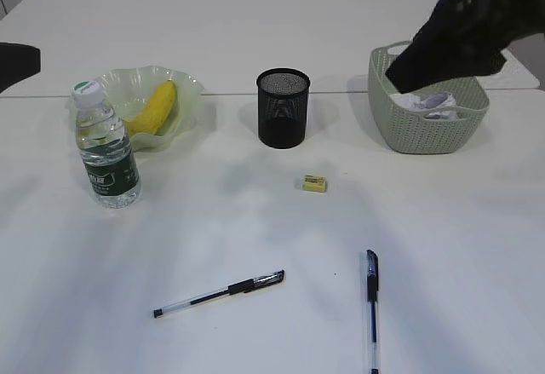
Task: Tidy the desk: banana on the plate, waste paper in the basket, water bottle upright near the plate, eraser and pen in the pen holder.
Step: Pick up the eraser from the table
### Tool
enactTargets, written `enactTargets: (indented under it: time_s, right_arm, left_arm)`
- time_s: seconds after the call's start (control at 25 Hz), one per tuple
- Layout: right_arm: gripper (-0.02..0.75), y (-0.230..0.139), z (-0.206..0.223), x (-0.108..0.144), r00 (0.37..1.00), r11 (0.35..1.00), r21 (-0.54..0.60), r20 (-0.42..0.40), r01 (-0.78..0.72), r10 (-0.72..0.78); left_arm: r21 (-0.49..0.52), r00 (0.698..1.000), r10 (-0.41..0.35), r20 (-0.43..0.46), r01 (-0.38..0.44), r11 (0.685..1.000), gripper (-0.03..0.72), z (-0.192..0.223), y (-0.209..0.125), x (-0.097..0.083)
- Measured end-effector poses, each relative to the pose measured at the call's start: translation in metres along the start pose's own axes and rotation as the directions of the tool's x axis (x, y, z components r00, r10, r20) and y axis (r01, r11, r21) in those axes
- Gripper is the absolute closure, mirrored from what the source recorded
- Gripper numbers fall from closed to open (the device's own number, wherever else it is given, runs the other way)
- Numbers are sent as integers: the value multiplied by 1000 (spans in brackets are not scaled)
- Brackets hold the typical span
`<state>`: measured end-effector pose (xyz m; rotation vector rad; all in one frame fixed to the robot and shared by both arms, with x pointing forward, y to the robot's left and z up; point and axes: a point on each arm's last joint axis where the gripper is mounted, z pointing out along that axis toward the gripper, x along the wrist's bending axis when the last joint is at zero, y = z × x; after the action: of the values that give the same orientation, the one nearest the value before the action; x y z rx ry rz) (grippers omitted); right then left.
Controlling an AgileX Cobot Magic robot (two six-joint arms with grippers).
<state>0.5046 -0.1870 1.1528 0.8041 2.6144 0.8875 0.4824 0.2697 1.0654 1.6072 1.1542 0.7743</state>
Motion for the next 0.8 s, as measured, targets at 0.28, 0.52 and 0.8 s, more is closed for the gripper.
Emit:
enactTargets:
  time_s: [0.28,0.52,0.8]
  right_arm:
    - [277,-4,45,-25,999,997,72,40,27,-30]
    - [278,-8,82,-41,998,994,103,54,35,-41]
    - [277,-16,123,-56,997,991,126,60,39,-47]
  left_arm:
    - [8,999,-2,-37,2,1000,106,0,-1,3]
    - [2,999,-17,-36,17,1000,107,0,0,3]
    - [-2,998,-54,-28,54,999,107,0,0,3]
